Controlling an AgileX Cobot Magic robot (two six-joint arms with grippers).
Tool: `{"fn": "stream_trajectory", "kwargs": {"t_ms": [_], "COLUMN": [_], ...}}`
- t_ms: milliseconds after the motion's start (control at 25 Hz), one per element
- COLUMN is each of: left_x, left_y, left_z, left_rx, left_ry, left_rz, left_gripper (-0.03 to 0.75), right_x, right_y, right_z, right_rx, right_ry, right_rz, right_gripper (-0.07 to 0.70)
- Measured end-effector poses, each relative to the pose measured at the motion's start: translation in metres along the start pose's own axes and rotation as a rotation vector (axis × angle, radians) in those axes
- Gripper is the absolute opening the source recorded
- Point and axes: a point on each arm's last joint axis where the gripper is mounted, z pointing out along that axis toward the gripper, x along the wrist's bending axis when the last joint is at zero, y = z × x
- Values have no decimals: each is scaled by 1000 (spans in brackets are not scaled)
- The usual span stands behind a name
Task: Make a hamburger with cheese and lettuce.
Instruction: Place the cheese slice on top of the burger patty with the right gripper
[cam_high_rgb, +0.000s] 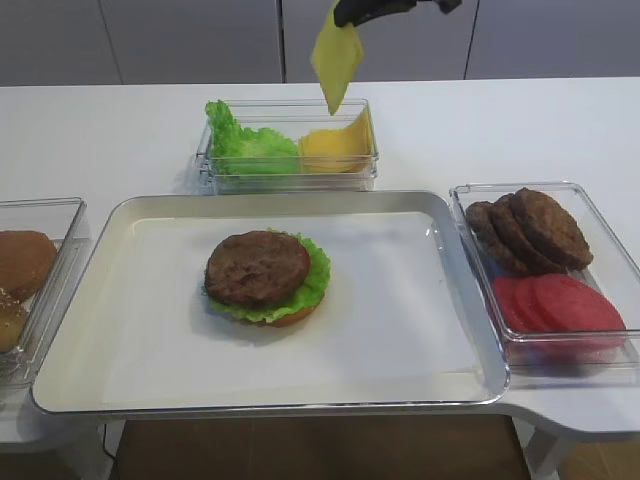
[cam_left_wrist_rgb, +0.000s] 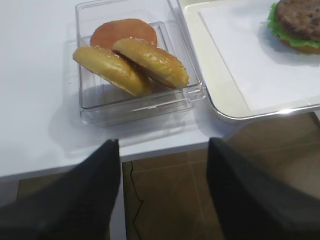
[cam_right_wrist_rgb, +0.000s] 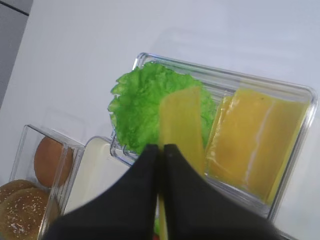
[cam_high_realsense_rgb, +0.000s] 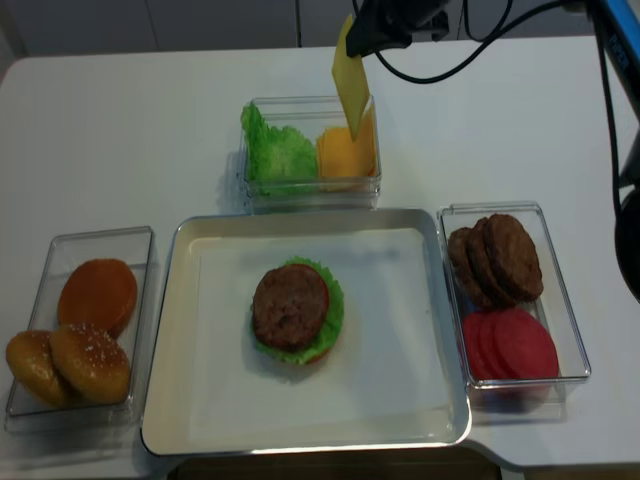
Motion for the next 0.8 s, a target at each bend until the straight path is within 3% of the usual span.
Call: {"fn": "stream_trajectory", "kwargs": {"t_ms": [400, 800], "left_x": [0, 0], "left_y": [0, 0], "left_z": [0, 0], "left_rx": [0, 0], "left_ry": [0, 0], "left_rz": [0, 0], "left_gripper": [414, 414], "right_x": [47, 61], "right_y": [-8, -38], "right_z": [-20, -30], "right_rx": [-20, 54], "right_ry": [34, 39], "right_rz": [-85, -99], "right_gripper": [48, 48]}}
